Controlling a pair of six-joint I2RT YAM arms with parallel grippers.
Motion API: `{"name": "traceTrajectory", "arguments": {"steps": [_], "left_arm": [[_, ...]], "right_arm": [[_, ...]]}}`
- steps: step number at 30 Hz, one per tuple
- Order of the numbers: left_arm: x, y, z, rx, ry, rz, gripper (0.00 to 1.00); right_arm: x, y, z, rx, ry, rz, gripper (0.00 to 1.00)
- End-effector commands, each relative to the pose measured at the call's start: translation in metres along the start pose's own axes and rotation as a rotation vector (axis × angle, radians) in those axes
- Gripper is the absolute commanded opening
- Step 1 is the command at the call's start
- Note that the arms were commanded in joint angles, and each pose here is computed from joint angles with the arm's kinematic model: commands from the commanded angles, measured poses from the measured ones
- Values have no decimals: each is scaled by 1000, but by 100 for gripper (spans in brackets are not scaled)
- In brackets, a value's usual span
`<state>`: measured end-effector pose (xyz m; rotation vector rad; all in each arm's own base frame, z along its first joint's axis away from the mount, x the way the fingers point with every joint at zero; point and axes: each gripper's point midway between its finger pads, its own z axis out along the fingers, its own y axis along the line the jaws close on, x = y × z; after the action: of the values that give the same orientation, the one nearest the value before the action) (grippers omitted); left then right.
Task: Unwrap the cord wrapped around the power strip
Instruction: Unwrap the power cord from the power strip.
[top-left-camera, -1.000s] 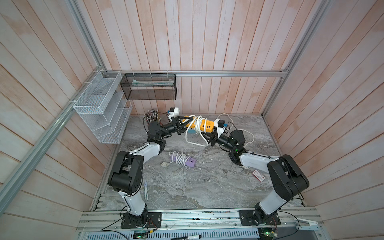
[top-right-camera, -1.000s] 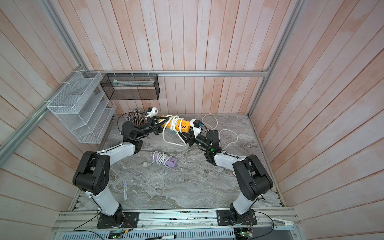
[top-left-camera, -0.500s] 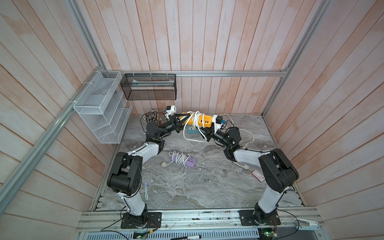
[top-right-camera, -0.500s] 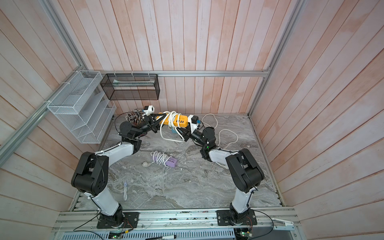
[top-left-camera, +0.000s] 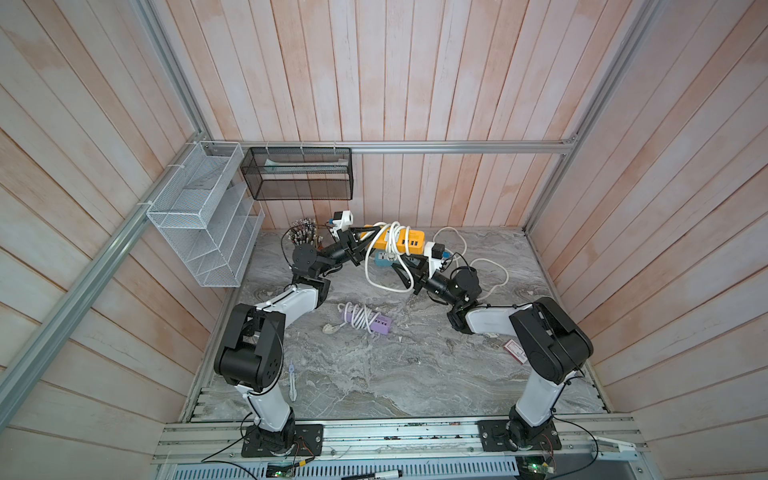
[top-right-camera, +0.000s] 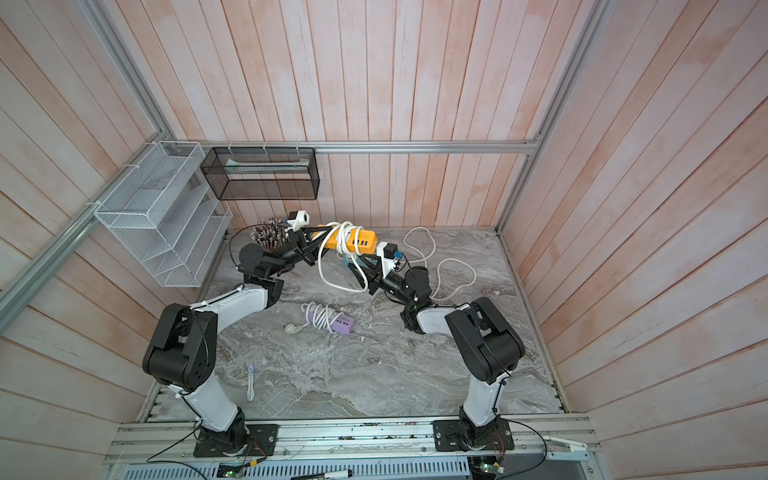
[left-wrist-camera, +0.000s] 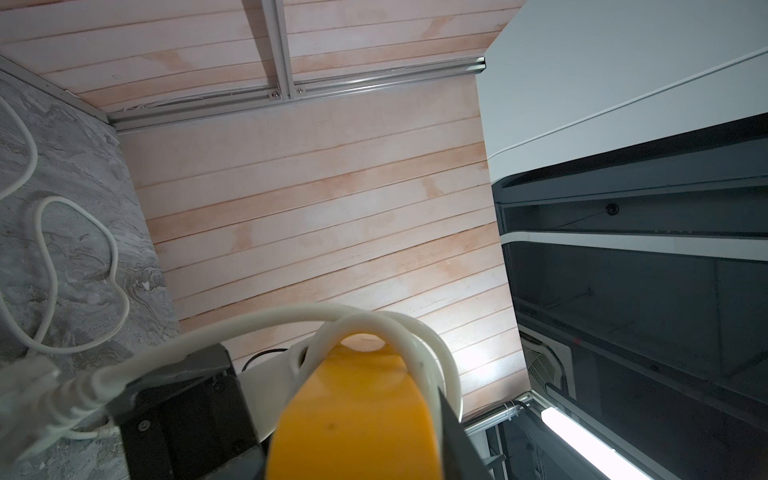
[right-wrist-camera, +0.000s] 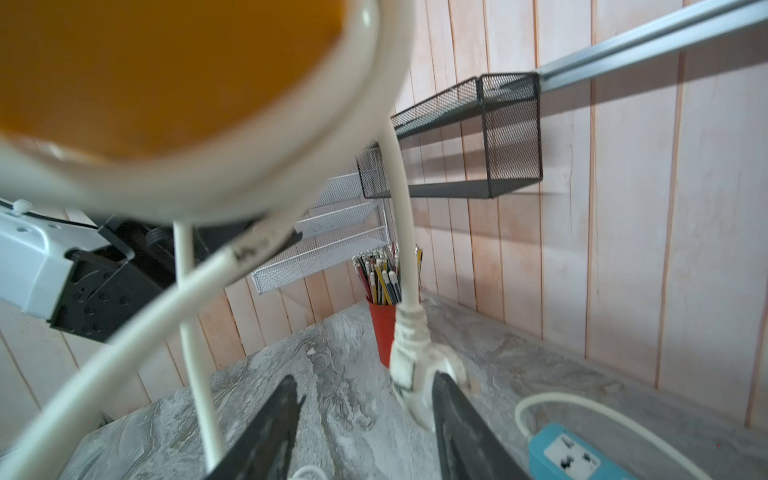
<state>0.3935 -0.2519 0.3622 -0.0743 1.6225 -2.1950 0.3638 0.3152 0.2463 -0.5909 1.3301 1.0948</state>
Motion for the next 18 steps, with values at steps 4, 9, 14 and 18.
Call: {"name": "traceTrajectory", "arguments": {"steps": [4,9,14,18], "left_arm": [[10,-57,9,112,43,129,0],[13,-63,14,117,48,131,0],[16,-69,18,131,54,121,0],[18,-71,20,132,58,118,0]], "right_arm": [[-22,-1,-24,27,-62,-15,54],[-36,-5,-24,23,-115,-39,53],[-46,-10,-12,-12,-155,-62,53],[-47,-13,-5,-32,-184,-74,53]]}}
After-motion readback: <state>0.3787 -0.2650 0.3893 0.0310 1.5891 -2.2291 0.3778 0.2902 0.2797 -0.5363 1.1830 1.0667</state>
